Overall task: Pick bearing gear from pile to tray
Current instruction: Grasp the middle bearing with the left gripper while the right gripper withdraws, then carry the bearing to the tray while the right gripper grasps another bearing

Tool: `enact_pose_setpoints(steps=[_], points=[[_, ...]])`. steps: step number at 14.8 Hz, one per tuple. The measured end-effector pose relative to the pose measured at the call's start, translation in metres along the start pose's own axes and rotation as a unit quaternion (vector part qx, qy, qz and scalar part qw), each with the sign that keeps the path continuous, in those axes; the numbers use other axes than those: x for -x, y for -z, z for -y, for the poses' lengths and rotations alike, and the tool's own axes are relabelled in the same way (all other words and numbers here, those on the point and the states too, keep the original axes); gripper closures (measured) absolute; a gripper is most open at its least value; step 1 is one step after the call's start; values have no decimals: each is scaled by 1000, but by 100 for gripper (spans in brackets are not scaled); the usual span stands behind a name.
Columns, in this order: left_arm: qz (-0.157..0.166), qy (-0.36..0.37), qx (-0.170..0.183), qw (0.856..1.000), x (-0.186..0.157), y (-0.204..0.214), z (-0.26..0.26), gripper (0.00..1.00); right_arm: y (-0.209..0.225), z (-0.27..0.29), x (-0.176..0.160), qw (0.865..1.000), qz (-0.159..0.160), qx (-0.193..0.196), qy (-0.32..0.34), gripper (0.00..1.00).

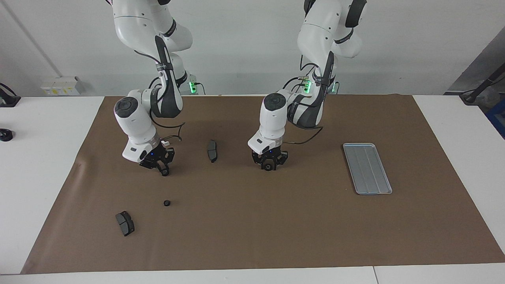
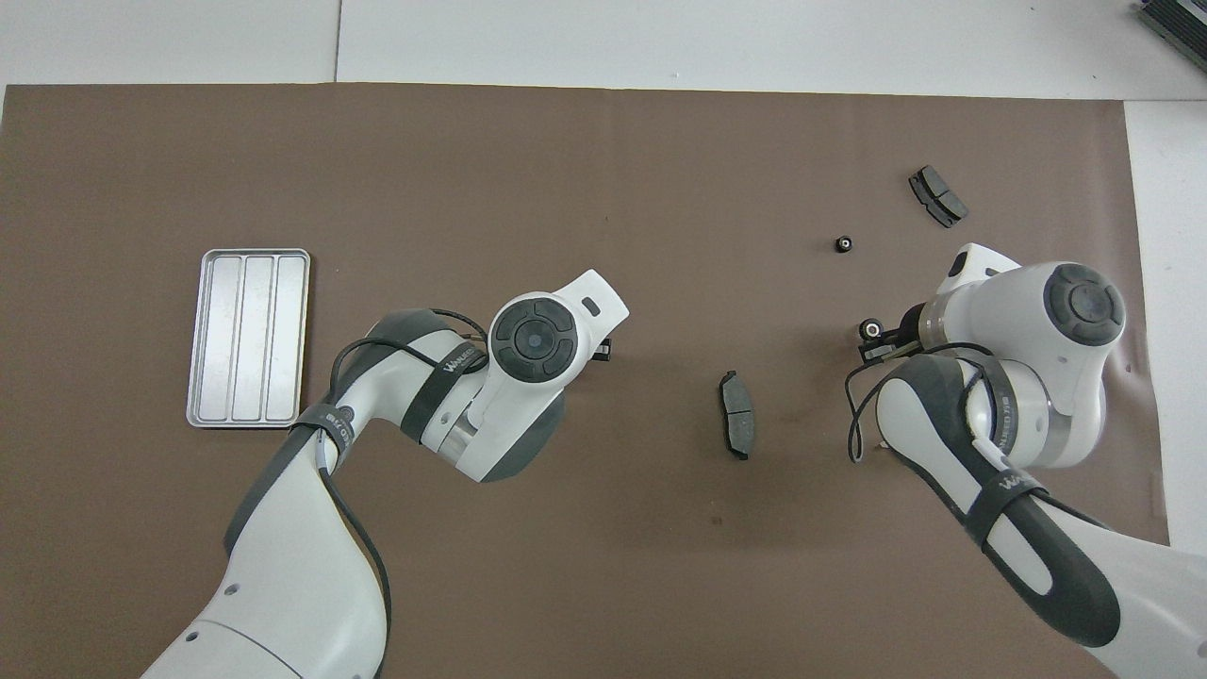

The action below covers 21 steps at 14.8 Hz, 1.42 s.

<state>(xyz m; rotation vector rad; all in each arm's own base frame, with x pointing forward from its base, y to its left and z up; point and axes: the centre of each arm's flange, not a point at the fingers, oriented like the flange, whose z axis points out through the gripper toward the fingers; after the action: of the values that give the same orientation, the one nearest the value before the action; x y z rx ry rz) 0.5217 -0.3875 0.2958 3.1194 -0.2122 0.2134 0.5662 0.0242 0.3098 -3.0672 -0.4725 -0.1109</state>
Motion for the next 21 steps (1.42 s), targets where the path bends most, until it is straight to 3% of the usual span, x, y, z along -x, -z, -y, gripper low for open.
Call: enact_pose_setpoints(steps=[3, 7, 12, 15, 17, 19, 21], points=[[-3, 26, -4, 1000, -6, 1, 10, 66, 41, 7, -20, 998, -18, -2, -57, 75], [-10, 57, -15, 998, -26, 28, 44, 66, 93, 28, -40, 994, -15, -13, -111, 75], [0, 64, -34, 997, -56, 86, 183, 66, 131, 116, -68, 981, -24, -26, -193, 75], [7, 56, -43, 997, -61, 88, 272, 66, 130, 199, -86, 970, -39, -39, -235, 75], [-5, 53, -45, 998, -63, 86, 319, 66, 111, 258, -95, 966, -46, -47, -248, 75], [-28, 57, -45, 997, -61, 80, 344, 66, 84, 302, -100, 963, -53, -54, -260, 75], [-32, 53, -46, 997, -52, 64, 358, 66, 51, 336, -101, 960, -62, -60, -266, 75]])
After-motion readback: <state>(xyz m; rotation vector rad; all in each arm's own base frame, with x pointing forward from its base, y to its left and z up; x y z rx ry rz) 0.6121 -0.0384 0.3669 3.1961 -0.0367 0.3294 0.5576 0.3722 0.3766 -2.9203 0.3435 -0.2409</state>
